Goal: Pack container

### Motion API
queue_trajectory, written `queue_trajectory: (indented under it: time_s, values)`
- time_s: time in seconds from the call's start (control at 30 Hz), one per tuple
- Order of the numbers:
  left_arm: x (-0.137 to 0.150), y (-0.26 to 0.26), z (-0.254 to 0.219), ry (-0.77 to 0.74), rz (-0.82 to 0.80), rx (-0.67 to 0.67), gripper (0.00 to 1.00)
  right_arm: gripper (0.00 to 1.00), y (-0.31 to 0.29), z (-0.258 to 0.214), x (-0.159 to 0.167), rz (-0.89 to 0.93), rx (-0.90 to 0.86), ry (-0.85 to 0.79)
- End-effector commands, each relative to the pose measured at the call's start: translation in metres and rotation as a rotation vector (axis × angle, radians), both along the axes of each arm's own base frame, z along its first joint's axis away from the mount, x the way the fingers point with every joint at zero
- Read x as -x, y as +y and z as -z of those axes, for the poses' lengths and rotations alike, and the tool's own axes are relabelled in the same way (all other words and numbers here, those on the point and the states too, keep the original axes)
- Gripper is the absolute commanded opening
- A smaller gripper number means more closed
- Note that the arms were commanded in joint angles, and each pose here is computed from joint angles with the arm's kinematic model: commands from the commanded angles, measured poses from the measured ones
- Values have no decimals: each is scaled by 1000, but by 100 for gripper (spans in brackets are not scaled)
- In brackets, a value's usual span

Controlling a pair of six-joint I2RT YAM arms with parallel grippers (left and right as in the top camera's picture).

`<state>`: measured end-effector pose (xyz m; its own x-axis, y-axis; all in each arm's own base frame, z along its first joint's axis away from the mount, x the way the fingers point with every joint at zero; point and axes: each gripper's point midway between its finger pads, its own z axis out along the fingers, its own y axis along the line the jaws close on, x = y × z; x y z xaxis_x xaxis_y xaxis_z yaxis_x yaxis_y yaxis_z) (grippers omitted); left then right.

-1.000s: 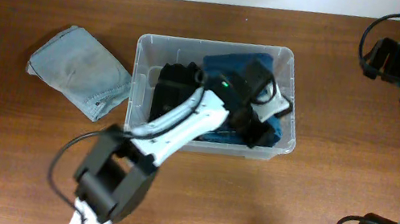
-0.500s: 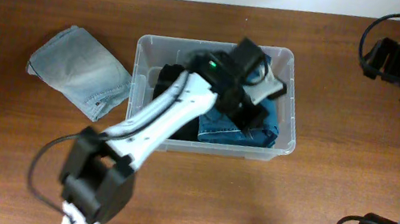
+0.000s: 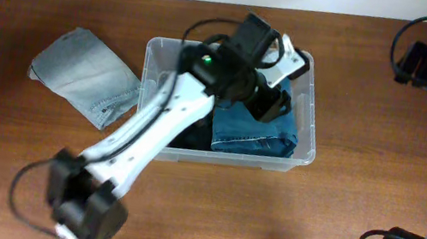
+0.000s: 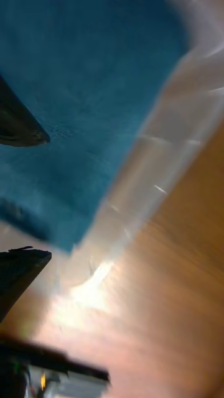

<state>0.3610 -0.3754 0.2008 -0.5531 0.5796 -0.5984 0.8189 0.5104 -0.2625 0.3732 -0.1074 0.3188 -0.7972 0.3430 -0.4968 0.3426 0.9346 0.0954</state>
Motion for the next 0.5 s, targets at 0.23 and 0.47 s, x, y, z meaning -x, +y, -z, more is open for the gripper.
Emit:
queue_trajectory:
  time_s: [0.23, 0.47]
  values:
    - [11, 4, 146, 275, 9, -210, 43, 99, -55, 1, 23, 247, 21, 23]
    - [-1, 10, 50, 148, -6, -114, 46, 99, -55, 1, 23, 246, 21, 22]
